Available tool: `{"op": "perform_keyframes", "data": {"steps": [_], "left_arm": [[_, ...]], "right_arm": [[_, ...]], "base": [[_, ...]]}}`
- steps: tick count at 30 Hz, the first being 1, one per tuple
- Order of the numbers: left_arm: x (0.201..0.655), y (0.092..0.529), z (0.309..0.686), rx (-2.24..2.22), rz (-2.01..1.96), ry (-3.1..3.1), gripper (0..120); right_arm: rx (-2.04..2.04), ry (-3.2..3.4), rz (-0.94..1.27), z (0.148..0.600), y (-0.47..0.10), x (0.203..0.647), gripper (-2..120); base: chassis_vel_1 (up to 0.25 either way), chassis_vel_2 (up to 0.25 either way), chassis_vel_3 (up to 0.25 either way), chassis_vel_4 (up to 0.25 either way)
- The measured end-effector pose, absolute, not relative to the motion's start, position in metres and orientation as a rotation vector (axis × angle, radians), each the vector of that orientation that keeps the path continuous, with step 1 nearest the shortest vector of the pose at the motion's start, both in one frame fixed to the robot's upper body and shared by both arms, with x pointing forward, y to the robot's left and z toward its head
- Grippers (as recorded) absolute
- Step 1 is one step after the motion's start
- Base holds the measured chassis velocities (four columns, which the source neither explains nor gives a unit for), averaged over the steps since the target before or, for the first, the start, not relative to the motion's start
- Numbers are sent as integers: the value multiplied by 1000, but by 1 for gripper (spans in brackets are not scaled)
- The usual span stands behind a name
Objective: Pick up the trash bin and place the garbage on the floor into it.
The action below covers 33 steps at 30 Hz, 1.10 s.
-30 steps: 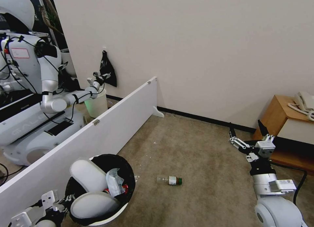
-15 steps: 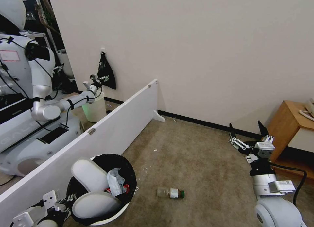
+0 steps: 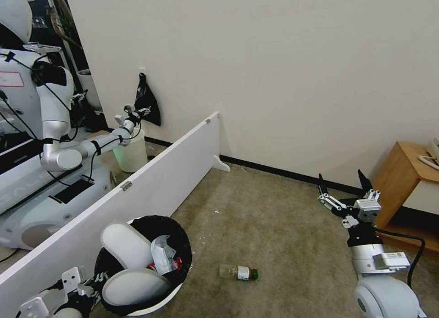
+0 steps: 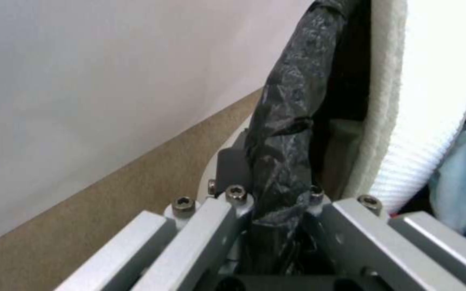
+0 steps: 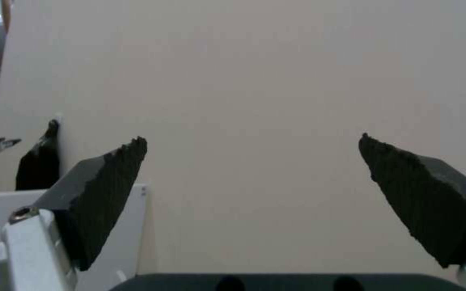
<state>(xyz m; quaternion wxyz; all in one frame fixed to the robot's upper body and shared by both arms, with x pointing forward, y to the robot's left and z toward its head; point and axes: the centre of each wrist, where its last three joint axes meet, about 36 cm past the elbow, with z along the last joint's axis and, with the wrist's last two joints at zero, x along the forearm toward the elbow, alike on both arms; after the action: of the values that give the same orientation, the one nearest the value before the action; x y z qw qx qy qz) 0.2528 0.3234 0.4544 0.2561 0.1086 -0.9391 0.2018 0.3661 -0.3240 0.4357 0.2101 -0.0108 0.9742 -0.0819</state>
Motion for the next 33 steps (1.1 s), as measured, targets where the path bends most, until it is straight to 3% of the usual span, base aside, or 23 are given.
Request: {"op": "perform_keyframes", "data": {"steps": [12,20,33], "left_arm": [[251,327,453,303,536,-2543,1],[248,326,460,303,532,-2559,1],[251,325,457,295,543,-2555,1]], "right_arm": [[-239,2849,-320,453,-310,390,100],[-548,3182,-331,473,-246,406,100],[-978,3563,-577,450,-192,414,100]], "base": [[0,0,0,0],[0,0,0,0],[0,0,0,0]]}}
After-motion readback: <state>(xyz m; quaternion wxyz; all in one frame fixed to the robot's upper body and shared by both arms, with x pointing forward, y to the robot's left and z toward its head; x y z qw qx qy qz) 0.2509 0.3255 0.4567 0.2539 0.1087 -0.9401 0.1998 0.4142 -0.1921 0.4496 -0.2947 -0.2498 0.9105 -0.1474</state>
